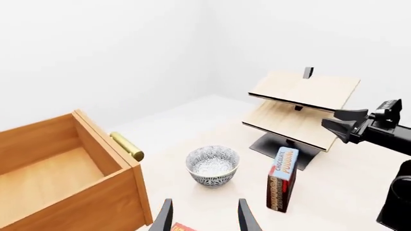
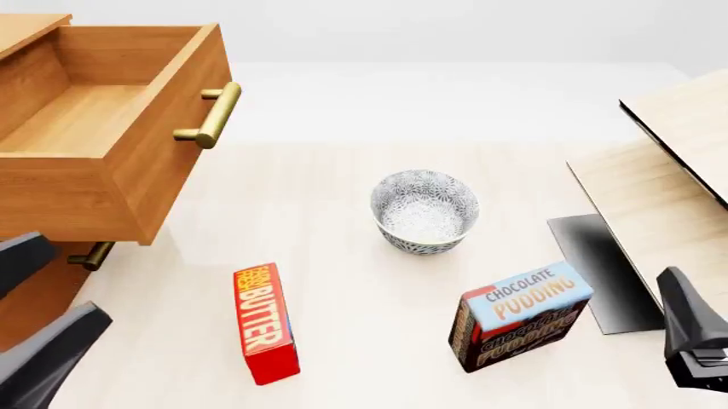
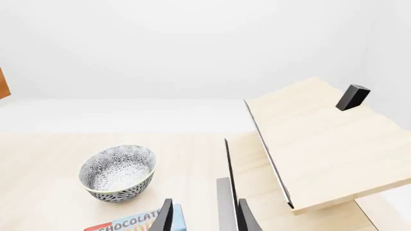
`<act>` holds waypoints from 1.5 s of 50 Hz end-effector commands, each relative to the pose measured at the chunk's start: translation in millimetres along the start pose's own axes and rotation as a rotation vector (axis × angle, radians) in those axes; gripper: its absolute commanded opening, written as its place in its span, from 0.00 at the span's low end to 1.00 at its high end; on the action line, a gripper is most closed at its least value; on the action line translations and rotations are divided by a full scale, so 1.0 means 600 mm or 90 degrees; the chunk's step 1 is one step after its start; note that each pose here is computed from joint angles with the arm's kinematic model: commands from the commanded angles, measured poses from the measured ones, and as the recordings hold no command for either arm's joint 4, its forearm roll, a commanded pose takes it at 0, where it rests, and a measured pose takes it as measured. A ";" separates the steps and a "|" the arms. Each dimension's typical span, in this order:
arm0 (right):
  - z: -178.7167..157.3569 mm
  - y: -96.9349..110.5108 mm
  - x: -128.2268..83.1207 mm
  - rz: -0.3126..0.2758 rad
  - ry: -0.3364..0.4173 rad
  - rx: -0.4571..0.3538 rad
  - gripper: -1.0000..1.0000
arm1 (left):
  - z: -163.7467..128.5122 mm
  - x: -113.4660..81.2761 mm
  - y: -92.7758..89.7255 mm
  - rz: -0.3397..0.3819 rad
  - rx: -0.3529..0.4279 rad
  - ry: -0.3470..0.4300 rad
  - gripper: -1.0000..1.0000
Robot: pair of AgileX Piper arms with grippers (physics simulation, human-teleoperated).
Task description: Close the top drawer of the cabinet.
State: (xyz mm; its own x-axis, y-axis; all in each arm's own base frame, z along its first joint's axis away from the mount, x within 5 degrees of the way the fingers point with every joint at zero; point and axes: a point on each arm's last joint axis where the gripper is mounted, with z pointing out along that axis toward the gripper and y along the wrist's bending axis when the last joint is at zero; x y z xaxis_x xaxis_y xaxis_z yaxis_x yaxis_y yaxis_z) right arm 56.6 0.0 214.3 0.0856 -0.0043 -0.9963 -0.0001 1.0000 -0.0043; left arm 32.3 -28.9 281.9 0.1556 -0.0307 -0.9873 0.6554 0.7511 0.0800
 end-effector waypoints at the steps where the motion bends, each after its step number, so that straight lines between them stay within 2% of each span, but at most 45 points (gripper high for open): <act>1: 0.000 0.000 0.000 0.000 0.000 0.000 1.00 | 0.019 0.001 -0.005 0.002 0.032 -0.006 1.00; 25: 0.000 0.000 0.000 0.000 0.000 0.000 1.00 | 0.048 0.011 -0.004 0.012 0.017 -0.009 1.00; 48: 0.000 0.000 0.000 0.000 0.000 0.000 1.00 | 0.110 0.030 0.003 0.024 -0.020 -0.002 1.00; 75: 0.000 0.000 0.000 0.000 0.000 0.000 1.00 | 0.148 0.058 -0.001 0.042 -0.010 0.007 1.00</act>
State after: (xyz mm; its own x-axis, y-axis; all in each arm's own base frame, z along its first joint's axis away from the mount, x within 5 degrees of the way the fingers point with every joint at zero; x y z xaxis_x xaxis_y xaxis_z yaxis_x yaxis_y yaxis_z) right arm 56.6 0.0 214.3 0.0856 -0.0043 -0.9963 -0.0002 1.0000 -0.0044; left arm 97.4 -82.7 264.0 0.1861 0.0173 -0.9824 0.6281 0.7668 0.1325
